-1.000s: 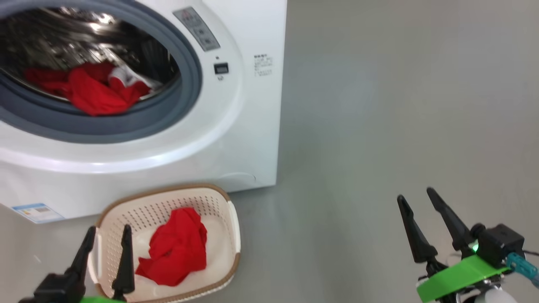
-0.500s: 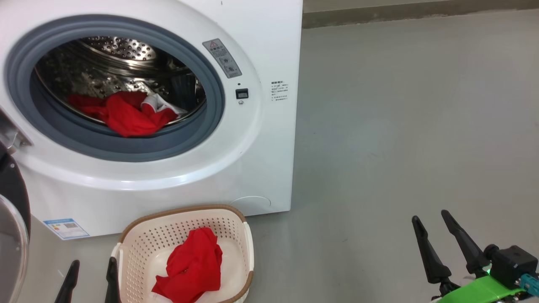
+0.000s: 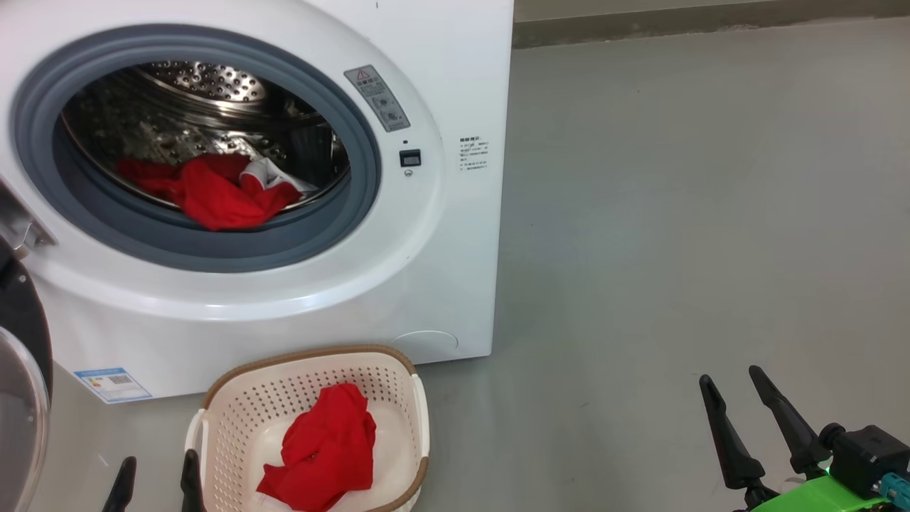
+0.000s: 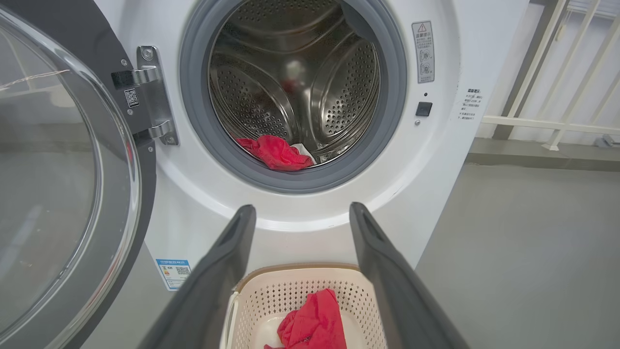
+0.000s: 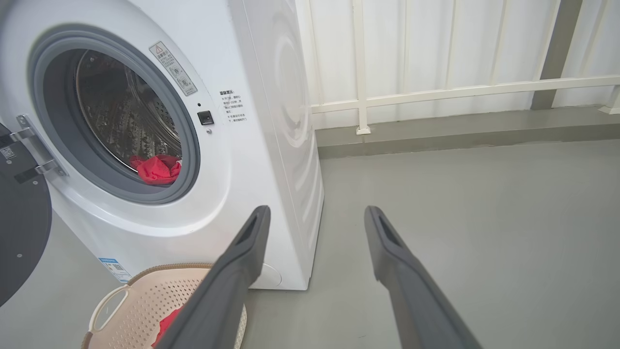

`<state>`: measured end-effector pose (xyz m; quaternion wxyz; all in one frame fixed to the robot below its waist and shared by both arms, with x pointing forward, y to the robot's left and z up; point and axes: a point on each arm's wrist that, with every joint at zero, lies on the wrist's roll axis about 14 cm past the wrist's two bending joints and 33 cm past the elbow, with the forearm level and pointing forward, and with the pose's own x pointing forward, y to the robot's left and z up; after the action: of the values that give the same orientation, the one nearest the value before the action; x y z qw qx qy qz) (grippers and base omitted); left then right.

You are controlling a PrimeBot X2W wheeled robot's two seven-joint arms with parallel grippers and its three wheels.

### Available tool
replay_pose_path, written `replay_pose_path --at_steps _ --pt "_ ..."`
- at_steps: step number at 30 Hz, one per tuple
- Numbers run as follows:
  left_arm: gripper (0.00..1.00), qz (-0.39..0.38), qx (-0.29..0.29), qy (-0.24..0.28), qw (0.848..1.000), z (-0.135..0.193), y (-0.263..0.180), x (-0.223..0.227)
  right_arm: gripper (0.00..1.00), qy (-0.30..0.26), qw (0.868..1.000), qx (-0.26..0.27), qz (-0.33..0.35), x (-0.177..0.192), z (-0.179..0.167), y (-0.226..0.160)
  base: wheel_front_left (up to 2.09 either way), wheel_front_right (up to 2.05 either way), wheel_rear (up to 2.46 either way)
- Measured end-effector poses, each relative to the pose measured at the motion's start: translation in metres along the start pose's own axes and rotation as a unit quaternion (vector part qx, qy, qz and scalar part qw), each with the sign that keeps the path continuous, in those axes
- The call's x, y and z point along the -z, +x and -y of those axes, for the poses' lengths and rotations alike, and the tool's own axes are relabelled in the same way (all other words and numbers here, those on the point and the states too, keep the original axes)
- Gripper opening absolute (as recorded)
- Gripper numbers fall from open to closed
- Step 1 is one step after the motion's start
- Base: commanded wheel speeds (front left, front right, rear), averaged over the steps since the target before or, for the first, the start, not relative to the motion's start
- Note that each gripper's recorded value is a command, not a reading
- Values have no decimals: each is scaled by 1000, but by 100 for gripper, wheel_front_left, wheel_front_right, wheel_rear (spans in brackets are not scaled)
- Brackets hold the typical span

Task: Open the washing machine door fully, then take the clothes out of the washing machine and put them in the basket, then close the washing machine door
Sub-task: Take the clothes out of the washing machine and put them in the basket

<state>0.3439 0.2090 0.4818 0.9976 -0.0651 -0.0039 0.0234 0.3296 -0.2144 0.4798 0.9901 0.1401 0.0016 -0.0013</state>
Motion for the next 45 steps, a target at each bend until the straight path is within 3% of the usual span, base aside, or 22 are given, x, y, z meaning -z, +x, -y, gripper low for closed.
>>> replay_pose_path --at_steps 12,17,21,31,45 --pt "100 -22 3 -7 1000 3 2 14 100 3 1000 4 -6 4 1 2 0 0 0" --pt "100 -34 14 -7 999 12 23 24 100 9 1000 7 -13 10 -1 6 0 0 0" --pt "100 -37 38 3 999 27 52 28 100 15 1000 6 -14 12 -4 16 0 0 0" --pt "100 -65 105 88 988 53 156 33 100 25 1000 9 -16 19 -8 54 0 0 0" --pt "100 -136 121 157 971 73 279 64 100 30 998 36 -49 52 6 86 0 0 0"
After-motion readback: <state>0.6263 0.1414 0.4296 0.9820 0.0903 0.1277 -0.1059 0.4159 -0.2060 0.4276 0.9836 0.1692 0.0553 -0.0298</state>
